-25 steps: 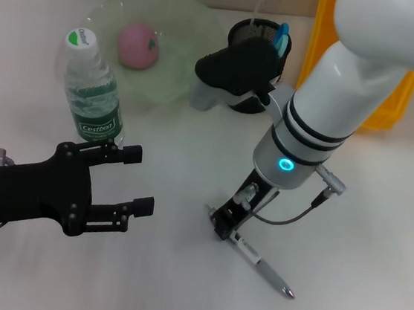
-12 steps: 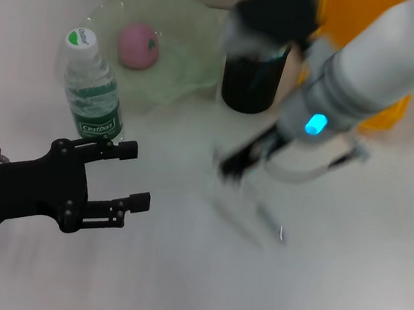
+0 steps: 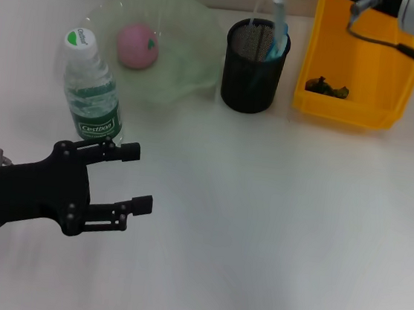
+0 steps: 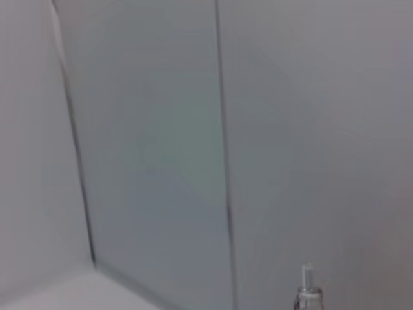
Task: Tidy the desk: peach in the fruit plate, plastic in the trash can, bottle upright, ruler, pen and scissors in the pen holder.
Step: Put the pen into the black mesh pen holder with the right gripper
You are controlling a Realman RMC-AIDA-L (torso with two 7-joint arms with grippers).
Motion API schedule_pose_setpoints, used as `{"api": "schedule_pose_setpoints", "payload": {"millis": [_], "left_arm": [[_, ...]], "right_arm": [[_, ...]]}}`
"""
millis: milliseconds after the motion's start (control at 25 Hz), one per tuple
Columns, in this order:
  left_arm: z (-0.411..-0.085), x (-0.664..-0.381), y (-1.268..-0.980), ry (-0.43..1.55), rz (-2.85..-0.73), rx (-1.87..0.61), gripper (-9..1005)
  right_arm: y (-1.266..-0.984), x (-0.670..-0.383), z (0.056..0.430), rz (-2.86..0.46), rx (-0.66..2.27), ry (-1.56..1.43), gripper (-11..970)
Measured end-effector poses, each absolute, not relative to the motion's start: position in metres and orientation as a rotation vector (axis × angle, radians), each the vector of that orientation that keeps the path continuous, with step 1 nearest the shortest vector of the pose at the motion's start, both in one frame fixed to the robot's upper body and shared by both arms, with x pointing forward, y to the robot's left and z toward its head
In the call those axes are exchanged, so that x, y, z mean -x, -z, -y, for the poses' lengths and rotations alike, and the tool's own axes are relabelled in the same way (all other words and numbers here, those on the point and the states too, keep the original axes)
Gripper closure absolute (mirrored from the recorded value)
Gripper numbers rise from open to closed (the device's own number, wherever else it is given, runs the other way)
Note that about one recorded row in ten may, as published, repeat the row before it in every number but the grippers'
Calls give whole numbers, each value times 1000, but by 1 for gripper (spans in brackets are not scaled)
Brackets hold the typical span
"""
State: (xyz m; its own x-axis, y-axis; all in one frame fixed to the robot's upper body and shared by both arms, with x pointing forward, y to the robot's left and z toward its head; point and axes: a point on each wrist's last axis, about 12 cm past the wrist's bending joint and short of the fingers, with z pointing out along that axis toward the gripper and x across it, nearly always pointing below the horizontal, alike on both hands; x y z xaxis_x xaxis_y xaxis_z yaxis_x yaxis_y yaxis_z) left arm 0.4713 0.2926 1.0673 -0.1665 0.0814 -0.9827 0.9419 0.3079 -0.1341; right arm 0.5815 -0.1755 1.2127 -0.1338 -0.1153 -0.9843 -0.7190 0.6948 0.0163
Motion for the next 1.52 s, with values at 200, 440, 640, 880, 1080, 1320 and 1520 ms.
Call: {"api": "schedule_pose_setpoints", "payload": {"millis": [200,440,640,880,1080,1320,1520], "left_arm": [[-290,-471,-1066,1046,-1522,-965,196],[-289,-471,-1065,1053,-1523,-962,196],[-288,-470,-1063,1067,-1527,-949,196],[-288,-470,-1063,1075,-1532,-943,196],[-287,-469,-1063,1077,-1532,-940,196],[-287,-470,-1063,1076,-1532,-941,196],[-287,-470,-1063,1073,-1529,-942,196]], "right_arm": [[-1183,-578,172,-1384,715,-630,842],[-1151,-581,180,-1263,694,-558,843],[-1125,-586,189,-1242,630,-539,831],[-1112,-593,188,-1271,619,-544,814],[-1105,-600,186,-1326,593,-543,799],[-1098,-611,180,-1389,598,-547,782],[-1093,-617,177,-1455,577,-551,767]]}}
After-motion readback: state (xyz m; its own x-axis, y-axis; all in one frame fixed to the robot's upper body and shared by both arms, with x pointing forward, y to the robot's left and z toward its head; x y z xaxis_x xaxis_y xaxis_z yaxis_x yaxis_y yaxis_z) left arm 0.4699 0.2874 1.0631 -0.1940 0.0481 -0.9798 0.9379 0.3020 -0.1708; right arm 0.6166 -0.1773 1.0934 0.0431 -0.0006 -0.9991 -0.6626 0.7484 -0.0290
